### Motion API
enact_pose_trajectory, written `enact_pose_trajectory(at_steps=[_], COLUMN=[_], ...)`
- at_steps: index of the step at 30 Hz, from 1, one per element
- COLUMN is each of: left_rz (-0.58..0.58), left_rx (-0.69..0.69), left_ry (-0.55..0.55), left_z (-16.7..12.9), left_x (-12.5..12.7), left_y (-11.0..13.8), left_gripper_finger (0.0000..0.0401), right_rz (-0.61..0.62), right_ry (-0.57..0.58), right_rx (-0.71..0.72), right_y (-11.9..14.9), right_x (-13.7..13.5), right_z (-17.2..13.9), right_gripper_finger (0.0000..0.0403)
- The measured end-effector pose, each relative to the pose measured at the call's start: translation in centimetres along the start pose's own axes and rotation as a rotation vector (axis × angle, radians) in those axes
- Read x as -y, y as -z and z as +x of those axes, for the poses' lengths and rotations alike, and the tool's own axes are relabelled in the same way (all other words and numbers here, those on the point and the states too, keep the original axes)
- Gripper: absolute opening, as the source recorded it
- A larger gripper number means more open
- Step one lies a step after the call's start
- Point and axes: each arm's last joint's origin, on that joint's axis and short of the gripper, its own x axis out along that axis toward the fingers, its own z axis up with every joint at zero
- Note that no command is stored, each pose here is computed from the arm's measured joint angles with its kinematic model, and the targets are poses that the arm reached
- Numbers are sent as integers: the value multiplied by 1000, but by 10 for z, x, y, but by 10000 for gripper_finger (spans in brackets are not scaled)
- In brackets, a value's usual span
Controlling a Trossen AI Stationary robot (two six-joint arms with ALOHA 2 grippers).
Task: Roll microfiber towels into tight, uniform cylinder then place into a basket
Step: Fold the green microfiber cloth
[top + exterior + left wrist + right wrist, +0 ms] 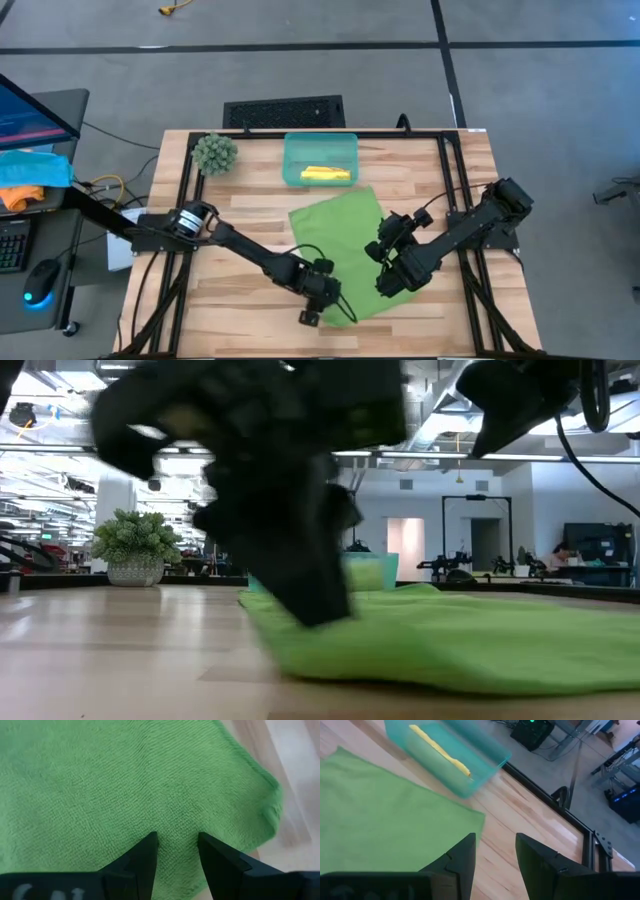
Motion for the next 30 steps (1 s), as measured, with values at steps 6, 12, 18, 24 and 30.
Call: enact_pose_trajectory(at_steps=[6, 12, 18, 24, 30], left_rz=[-19, -19, 34, 126, 172], left_rx=[-221, -362, -430, -435, -348], left_ry=[-31, -83, -91, -85, -107], left_z=[-13, -20, -27, -48, -77], left_x=[10, 21, 31, 44, 62], left_y=[22, 37, 44, 40, 31], left_gripper_finger=[139, 139, 139, 139, 139], right_rz=[-5, -2, -2, 1, -3], right_ry=[4, 1, 1, -1, -7], right_rx=[0, 0, 0, 0, 2], right_y=[1, 1, 1, 1, 3], right_x=[0, 0, 0, 0, -1], right_z=[1, 1, 1, 1, -1], right_gripper_finger=[162, 162, 162, 162, 162])
